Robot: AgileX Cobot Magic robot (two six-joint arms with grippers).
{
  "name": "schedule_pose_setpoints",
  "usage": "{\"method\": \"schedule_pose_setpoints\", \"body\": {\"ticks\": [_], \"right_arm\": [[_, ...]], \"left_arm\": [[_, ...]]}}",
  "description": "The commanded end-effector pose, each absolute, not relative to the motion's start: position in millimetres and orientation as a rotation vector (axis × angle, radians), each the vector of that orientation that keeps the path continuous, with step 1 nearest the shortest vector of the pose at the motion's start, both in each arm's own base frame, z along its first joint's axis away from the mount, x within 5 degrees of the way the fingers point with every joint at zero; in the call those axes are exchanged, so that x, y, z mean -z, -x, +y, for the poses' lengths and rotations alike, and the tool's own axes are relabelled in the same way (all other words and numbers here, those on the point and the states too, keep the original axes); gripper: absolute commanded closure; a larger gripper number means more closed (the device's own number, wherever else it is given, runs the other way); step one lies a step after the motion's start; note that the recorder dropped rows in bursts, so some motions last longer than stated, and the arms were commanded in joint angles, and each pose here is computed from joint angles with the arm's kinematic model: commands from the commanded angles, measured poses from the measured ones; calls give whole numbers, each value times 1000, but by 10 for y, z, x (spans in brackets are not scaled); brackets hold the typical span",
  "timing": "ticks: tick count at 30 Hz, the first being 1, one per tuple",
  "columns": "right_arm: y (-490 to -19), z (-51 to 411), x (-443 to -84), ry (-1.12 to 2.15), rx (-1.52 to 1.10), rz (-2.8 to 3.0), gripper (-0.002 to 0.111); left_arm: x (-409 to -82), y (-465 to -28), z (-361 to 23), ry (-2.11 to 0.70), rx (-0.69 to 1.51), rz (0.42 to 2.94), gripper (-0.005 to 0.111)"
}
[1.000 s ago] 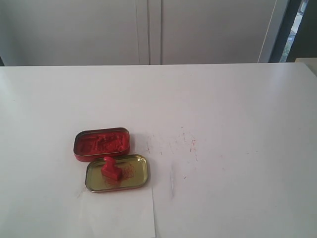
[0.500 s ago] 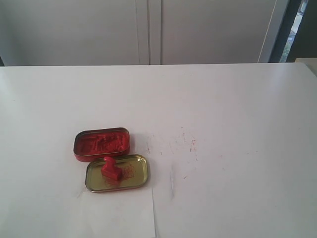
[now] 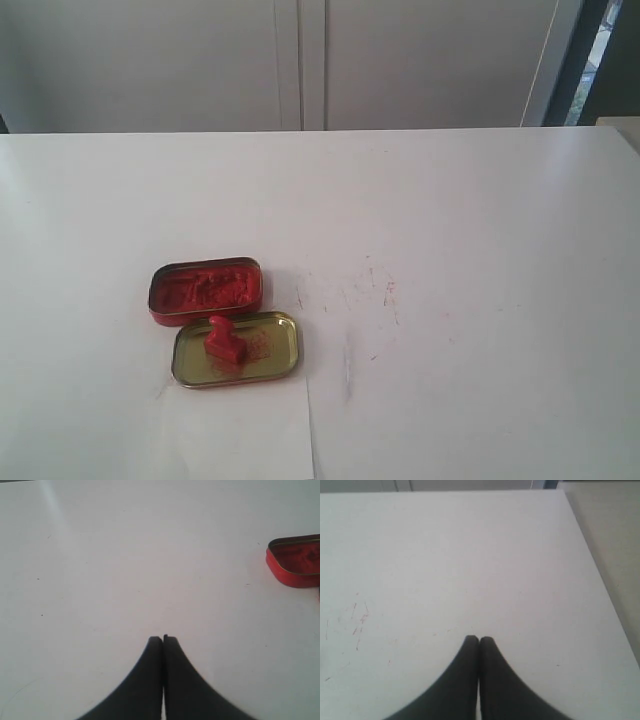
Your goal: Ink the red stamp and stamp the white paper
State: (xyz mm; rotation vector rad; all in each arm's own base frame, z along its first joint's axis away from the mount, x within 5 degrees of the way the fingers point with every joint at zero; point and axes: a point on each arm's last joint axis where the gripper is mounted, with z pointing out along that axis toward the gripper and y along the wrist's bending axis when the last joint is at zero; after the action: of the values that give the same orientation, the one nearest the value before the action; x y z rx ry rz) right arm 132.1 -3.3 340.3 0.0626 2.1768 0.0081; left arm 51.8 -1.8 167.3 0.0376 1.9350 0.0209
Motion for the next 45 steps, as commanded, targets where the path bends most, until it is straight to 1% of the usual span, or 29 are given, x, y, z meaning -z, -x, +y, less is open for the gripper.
{"method": "schedule_pose_setpoints", "body": {"ticks": [1, 10, 12, 15, 21, 28, 38, 45], "right_arm": [[-1549, -40, -3384, -68, -10, 2296, 108], [-1987, -34, -3344, -5, -15, 2471, 108], [-2074, 1, -3338, 31, -61, 2492, 108], [-2285, 116, -3295, 146, -217, 2538, 108], [-2534, 232, -3260, 240, -329, 2580, 108], [-2843, 788, -3199, 499, -408, 2614, 108], [-3062, 1417, -3141, 745, -460, 2601, 108], [-3185, 1944, -3024, 941, -474, 2598, 108]], "left_arm": [[-1665, -517, -18, -24, -13, 1931, 107], [-1665, -517, -18, -24, -13, 1931, 107], [-1665, -517, -18, -24, -13, 1931, 107], [-1665, -517, -18, -24, -13, 1931, 107], [-1665, -517, -18, -24, -13, 1931, 107], [-1665, -517, -18, -24, -13, 1931, 107], [-1665, -517, -18, -24, -13, 1931, 107], [-1665, -517, -18, -24, -13, 1931, 107]]}}
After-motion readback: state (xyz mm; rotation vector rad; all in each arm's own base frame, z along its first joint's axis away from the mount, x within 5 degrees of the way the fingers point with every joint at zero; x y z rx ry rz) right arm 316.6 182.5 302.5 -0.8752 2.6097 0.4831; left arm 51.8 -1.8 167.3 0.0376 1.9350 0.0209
